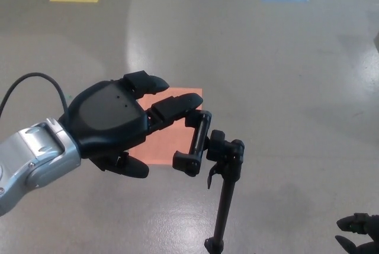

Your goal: The robot uses its left hand to grab the top of a phone stand kept on the floor and tilt it upwards to adjust its angle

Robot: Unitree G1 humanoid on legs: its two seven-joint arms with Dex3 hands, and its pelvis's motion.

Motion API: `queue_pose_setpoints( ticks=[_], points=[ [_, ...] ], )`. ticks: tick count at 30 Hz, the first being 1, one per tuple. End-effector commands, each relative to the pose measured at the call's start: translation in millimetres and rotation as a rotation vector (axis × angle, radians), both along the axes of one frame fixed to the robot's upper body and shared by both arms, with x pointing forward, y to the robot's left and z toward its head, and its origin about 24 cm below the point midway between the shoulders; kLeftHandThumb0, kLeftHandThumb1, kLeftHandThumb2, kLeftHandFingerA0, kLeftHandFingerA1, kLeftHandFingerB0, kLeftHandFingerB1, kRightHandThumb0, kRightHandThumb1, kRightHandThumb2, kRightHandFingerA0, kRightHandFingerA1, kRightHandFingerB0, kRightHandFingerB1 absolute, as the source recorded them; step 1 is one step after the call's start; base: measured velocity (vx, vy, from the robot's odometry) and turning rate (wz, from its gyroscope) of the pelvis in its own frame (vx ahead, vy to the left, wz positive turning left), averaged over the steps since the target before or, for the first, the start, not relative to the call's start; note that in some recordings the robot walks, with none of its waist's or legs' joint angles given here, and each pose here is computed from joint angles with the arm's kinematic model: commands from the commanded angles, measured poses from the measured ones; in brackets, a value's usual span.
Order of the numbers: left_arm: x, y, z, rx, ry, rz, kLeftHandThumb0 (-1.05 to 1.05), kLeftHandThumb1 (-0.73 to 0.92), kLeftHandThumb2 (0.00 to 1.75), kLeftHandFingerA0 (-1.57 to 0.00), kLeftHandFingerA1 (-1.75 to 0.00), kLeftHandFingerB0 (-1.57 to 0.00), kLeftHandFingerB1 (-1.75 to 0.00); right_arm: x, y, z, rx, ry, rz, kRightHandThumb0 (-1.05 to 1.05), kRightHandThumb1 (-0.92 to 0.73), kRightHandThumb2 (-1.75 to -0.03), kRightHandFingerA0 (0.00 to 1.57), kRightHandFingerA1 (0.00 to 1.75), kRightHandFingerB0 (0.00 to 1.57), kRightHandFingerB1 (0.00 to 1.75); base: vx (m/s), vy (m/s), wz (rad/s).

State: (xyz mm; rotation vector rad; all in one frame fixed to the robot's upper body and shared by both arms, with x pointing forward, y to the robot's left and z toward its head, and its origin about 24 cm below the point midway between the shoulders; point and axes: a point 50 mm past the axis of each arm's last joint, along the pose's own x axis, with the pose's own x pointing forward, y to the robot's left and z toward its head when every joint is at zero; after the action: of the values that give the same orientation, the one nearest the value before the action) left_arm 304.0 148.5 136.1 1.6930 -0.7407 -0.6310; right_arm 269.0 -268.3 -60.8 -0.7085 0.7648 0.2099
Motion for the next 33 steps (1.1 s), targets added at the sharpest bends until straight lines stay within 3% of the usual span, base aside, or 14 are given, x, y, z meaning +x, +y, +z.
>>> queue_pose_setpoints(
  ticks=[1, 33],
  points=[
    [-1, 4, -6, 0.032, 0.001, 0.007, -0.94, 0.64, 0.96, -0.16, -0.33, 0.0, -0.06, 0, -8, 3, -0.015, 0.011, -0.012, -0.62, -0.86, -0.66, 0.23, 0.36, 0.2, 0.3, 0.0, 0.0, 0.0],
    [-8, 1, -33, 0.055, 0.055, 0.002, -0.82, 0.56, 0.91, -0.19, -0.44, 0.0, -0.18, 3, -7, 5, -0.01, 0.014, -0.01, -0.61, -0.85, -0.66, 0.22, 0.35, 0.19, 0.29, 0.0, 0.0, 0.0]
  ],
)
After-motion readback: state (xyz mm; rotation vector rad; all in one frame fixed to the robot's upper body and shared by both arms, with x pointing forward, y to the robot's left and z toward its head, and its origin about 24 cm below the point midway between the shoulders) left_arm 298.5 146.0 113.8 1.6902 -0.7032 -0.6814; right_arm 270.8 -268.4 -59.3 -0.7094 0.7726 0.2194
